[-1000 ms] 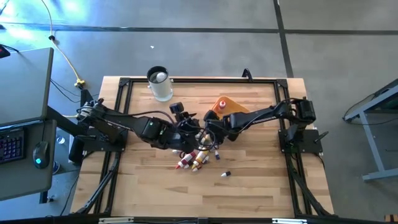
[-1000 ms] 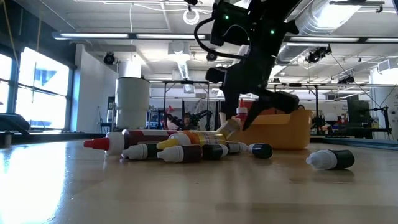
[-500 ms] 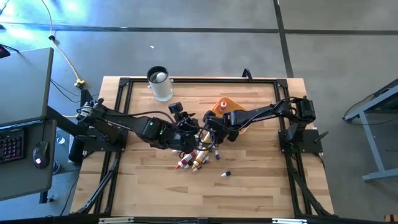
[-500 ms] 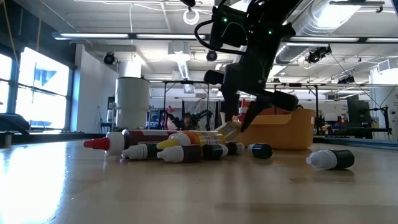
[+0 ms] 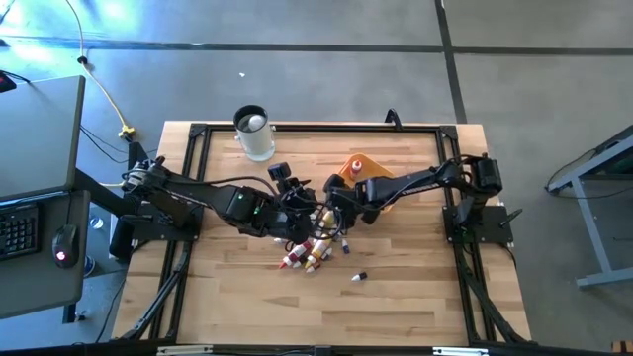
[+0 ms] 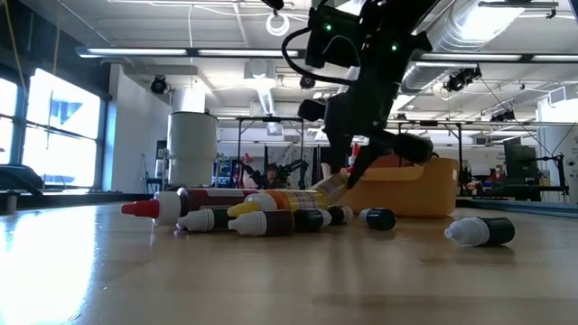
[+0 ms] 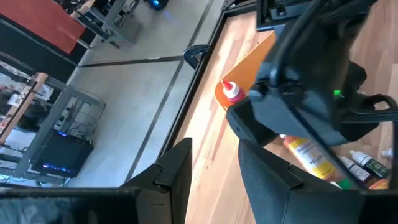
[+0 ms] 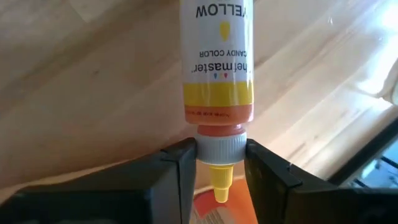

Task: Pick & Place food coloring
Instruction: Put the right large yellow food coloring bottle into the yellow bin

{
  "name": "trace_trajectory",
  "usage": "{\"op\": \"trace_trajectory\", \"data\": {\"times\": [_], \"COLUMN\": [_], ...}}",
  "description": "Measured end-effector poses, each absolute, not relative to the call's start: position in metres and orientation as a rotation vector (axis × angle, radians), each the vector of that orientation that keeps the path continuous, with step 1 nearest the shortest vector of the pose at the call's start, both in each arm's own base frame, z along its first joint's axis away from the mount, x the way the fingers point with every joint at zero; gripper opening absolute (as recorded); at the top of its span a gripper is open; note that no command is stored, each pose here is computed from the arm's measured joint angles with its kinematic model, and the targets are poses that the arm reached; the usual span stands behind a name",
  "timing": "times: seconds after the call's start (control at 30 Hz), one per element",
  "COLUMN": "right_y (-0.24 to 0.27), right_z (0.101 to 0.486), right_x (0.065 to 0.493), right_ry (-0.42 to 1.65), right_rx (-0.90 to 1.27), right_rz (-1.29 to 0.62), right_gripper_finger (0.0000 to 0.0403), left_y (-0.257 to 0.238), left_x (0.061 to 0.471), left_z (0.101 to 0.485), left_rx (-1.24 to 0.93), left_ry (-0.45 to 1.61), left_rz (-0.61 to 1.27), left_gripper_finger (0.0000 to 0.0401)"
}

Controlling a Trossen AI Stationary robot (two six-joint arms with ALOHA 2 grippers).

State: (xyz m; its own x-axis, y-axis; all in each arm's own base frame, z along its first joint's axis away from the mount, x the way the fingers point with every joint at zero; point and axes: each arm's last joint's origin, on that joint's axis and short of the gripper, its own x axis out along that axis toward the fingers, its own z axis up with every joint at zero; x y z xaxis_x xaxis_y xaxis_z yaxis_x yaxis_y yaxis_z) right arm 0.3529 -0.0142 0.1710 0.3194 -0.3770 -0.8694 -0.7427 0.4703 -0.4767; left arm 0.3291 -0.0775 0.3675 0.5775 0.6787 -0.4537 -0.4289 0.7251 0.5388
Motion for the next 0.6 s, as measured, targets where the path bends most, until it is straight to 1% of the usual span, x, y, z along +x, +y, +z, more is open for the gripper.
{"op": "trace_trajectory", "data": {"times": [0.13, 0.23, 0.43, 0.6], "right_y": [-0.002, 0.007, 0.019, 0.016], "right_z": [0.178, 0.186, 0.204, 0.224], "right_x": [0.352, 0.352, 0.352, 0.344], "right_ry": [1.282, 1.308, 1.411, 1.537], "right_rx": [-1.186, -1.264, -1.446, -1.473], "right_rz": [0.301, 0.248, 0.115, -0.019], "right_gripper_finger": [0.0106, 0.0108, 0.0107, 0.0108], "left_y": [-0.077, -0.077, -0.077, -0.077], "left_x": [0.329, 0.329, 0.329, 0.329], "left_z": [0.368, 0.368, 0.368, 0.367], "left_rx": [0.395, 0.396, 0.396, 0.397], "left_ry": [0.692, 0.691, 0.691, 0.692], "left_rz": [0.669, 0.671, 0.671, 0.671], "left_gripper_finger": [0.0129, 0.0129, 0.0129, 0.0129]}}
